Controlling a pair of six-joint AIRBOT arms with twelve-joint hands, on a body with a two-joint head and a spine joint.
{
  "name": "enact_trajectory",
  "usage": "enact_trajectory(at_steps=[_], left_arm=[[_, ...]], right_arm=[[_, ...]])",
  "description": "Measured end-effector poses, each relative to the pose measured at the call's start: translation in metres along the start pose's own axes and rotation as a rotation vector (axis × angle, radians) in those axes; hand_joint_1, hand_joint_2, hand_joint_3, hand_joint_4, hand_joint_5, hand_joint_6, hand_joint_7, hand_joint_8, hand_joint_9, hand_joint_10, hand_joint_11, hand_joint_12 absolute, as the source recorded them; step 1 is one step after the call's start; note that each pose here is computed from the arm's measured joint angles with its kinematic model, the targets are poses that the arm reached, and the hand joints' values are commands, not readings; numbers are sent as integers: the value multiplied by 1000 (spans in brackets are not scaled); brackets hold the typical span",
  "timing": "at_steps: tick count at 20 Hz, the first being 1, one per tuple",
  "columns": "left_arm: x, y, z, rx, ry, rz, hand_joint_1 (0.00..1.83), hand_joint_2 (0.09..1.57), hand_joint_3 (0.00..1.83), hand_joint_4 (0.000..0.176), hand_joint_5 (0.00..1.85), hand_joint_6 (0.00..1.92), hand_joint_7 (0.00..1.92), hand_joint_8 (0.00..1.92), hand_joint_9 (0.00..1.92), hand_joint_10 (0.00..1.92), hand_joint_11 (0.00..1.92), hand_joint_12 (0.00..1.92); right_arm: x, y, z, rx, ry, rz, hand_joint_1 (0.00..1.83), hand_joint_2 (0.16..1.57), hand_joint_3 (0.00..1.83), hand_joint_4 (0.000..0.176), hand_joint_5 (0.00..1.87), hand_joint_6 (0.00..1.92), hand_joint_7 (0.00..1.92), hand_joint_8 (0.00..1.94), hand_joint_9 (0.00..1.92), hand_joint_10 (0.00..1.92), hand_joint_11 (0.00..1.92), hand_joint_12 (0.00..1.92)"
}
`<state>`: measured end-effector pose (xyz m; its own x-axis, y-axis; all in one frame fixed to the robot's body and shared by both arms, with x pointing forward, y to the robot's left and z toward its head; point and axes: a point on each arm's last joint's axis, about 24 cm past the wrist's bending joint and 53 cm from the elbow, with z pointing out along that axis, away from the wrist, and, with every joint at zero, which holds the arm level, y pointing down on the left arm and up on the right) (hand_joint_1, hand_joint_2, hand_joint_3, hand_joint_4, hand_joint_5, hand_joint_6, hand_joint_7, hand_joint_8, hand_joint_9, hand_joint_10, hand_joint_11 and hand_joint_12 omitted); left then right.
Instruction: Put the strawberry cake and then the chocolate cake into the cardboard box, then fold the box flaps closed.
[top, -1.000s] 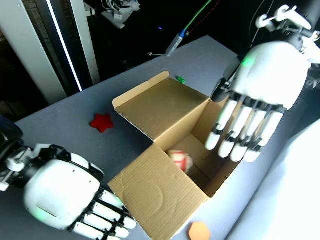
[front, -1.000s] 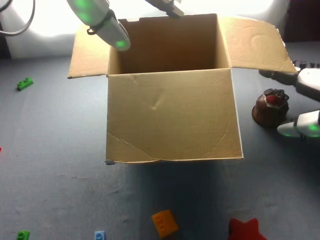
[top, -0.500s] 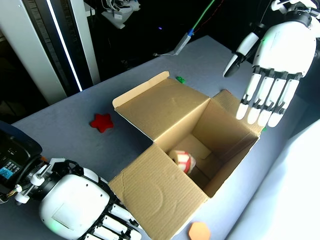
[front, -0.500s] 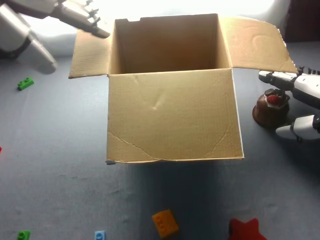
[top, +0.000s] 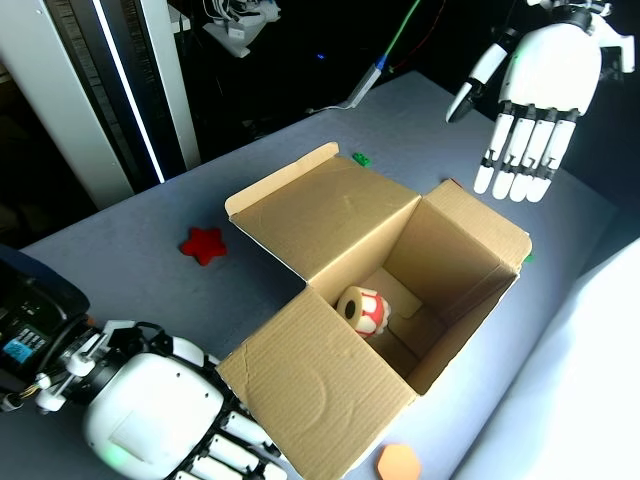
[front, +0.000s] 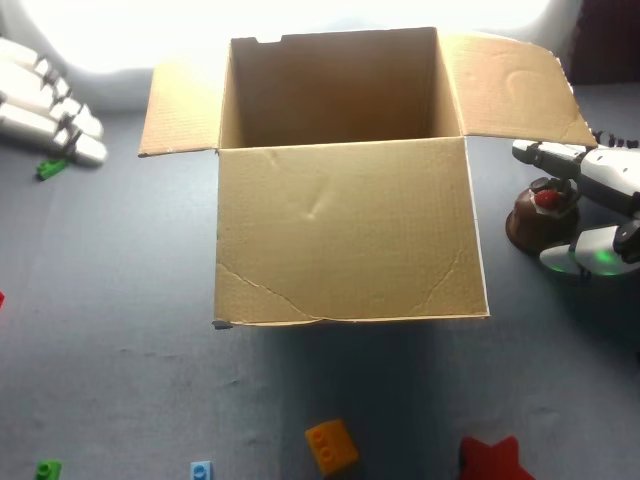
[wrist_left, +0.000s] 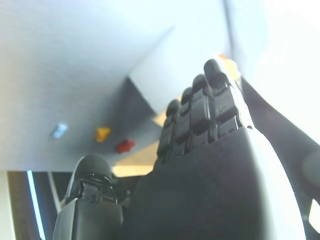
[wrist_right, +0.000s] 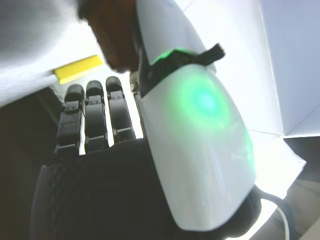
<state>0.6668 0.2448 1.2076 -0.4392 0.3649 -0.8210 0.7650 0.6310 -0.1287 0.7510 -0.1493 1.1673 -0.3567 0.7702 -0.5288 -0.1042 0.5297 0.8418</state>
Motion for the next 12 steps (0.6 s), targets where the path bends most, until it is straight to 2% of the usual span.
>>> enact_trajectory(at_steps=[2, 3, 4, 5, 6, 8, 10, 12], left_arm=[[12, -6, -1, 8, 14, -12, 0, 1210, 3, 2, 30, 2, 37, 1, 84, 2, 0, 482], [18, -12, 0, 19, 16, -18, 0, 1214, 4, 4, 39, 6, 51, 7, 98, 7, 0, 487], [20, -14, 0, 26, 16, -27, 0, 1214, 4, 4, 39, 6, 51, 7, 98, 7, 0, 487], [21, -15, 0, 38, 2, -48, 0, 1216, 4, 4, 41, 4, 54, 5, 102, 7, 0, 508], [19, -15, 0, 43, -23, -60, 0, 1226, 5, 4, 52, 6, 64, 4, 110, 7, 0, 538], [13, -16, -2, 58, -80, -85, 0, 1231, 6, 1, 53, 5, 62, 3, 106, 5, 0, 540], [11, -20, -3, 63, -115, -74, 0, 1233, 5, 0, 57, 5, 70, 3, 111, 5, 0, 563], [19, -34, 3, 74, -102, -58, 0, 1243, 6, 0, 65, 5, 73, 2, 115, 4, 0, 584]], right_arm=[[0, -1, 2, 1, -2, 1, 1069, 1120, 14, 7, 96, 40, 96, 36, 96, 41, 23, 12], [0, 0, 2, 0, -2, 0, 1181, 1149, 1, 0, 542, 173, 621, 112, 460, 560, 0, 1464], [0, 0, 2, -1, -3, -1, 1181, 1149, 1, 0, 542, 173, 621, 112, 460, 560, 0, 1464], [-3, 1, 2, -5, -15, 5, 1161, 1183, 6, 0, 652, 347, 703, 392, 432, 1013, 5, 1755], [-6, 2, 3, -10, -27, 1, 1328, 1232, 0, 0, 794, 1216, 775, 1353, 583, 1553, 251, 1906], [-7, 2, 3, -11, -30, -1, 1322, 1235, 0, 0, 811, 1237, 767, 1404, 582, 1598, 265, 1918], [-7, 2, 3, -11, -29, -2, 1332, 1239, 0, 0, 761, 1273, 763, 1394, 602, 1623, 265, 1921], [-8, 6, 3, -13, -23, 0, 1329, 1250, 2, 0, 750, 1270, 731, 1437, 591, 1664, 278, 1921]])
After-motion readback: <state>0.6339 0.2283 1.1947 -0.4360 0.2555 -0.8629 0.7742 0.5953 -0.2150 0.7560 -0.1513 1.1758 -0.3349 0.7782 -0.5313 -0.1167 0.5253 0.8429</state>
